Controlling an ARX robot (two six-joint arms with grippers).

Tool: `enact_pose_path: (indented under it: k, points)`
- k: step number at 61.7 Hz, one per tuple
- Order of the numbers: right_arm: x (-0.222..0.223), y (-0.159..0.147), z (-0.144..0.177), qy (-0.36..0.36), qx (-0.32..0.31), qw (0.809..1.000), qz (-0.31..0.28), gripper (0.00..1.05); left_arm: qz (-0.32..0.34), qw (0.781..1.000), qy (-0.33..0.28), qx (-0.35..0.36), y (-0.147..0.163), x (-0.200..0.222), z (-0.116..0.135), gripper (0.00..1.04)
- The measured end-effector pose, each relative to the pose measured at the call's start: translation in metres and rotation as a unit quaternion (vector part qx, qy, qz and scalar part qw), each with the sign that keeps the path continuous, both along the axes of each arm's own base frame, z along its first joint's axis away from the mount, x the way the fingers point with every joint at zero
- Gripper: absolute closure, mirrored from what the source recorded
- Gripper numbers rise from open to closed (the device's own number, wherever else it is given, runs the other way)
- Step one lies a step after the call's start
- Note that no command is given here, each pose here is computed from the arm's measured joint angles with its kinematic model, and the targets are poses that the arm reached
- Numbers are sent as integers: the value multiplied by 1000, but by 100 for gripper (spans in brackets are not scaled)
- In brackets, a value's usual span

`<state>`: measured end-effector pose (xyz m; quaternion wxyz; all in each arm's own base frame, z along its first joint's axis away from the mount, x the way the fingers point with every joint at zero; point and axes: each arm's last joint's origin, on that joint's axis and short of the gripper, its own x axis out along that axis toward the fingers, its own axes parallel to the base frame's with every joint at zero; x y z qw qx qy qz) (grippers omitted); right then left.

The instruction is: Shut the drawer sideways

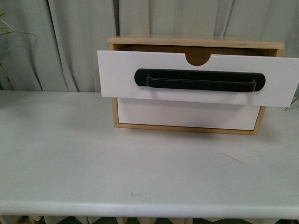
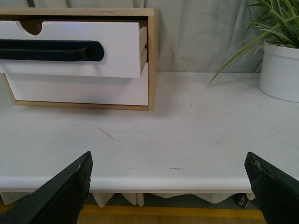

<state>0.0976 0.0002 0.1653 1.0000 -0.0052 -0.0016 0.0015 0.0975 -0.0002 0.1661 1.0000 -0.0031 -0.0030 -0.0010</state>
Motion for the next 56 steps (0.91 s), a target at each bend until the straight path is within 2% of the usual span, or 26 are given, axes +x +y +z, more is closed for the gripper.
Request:
enact_pose_path:
  k: [56]
  points:
    - [0,0,0,0,0,1000,0,9,0,1000,0,0,0,0,0,6]
